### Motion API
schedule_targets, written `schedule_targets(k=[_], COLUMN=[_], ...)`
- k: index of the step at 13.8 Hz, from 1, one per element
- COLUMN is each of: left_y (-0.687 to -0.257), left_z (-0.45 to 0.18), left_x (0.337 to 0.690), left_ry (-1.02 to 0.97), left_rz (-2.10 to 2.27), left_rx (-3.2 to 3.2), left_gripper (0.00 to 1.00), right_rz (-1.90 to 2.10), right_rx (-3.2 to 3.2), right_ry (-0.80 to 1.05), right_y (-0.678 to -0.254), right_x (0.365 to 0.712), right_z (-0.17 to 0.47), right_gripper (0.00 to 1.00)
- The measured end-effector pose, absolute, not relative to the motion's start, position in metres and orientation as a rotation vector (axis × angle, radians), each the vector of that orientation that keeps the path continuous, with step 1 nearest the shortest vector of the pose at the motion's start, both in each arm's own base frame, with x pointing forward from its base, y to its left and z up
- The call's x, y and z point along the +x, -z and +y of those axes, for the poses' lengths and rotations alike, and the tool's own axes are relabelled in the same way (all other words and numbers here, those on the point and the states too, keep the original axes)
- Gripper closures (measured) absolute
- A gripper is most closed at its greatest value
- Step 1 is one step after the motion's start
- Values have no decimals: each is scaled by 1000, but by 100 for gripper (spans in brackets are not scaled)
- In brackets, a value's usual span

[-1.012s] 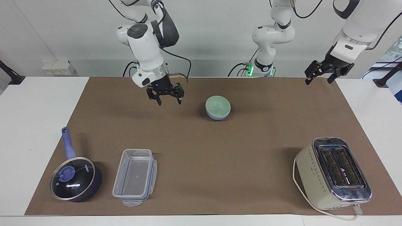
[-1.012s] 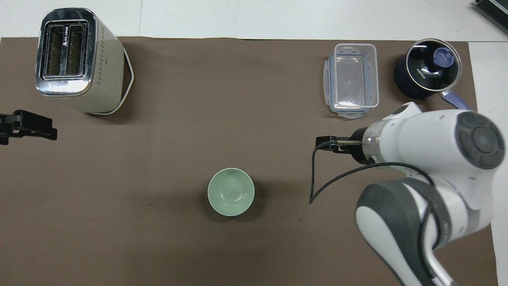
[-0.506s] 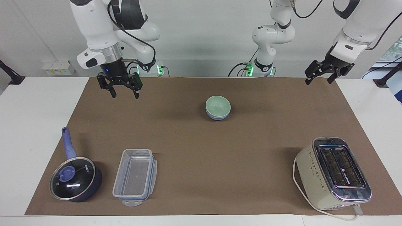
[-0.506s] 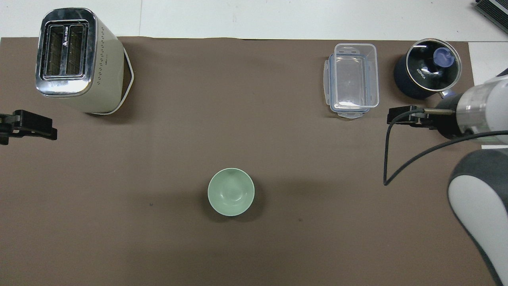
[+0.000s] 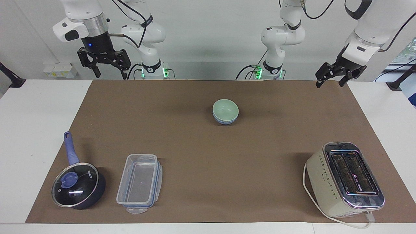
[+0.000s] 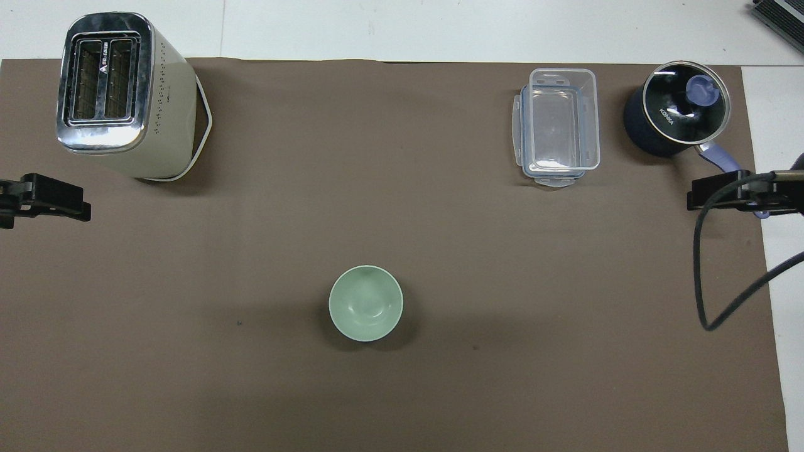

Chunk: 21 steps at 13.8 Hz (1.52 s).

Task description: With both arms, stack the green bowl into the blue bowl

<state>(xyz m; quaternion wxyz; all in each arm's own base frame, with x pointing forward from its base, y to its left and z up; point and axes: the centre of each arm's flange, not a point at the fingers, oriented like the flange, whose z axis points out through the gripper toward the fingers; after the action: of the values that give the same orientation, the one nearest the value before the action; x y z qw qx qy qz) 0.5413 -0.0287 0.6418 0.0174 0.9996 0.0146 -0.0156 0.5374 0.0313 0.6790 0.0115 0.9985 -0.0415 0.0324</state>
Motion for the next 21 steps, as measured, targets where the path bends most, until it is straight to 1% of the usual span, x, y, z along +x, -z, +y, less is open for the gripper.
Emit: schedule_targets(k=[5,7,10,14,21], left_y=[-642,-642,-642,-642,-642], left_z=[-29,-29,-29,-29,-29], left_x=[541,541,541,541,541], left_ry=[49,49,49,49,49], left_rz=[45,45,45,45,45], left_rx=[3106,3106,3106,3106,3106], left_gripper=[0,0,0,0,0], right_rz=[-129,-122,-119,-119,-117], right_rx=[3109,3112,3108,3107,3106], right_ry=[19,35,78,89,95], right_y=[-661,-655,-649,-648,-647], right_x=[550,556,550,541,540], right_z=[32,35,36,35,36], right_gripper=[0,0,0,0,0])
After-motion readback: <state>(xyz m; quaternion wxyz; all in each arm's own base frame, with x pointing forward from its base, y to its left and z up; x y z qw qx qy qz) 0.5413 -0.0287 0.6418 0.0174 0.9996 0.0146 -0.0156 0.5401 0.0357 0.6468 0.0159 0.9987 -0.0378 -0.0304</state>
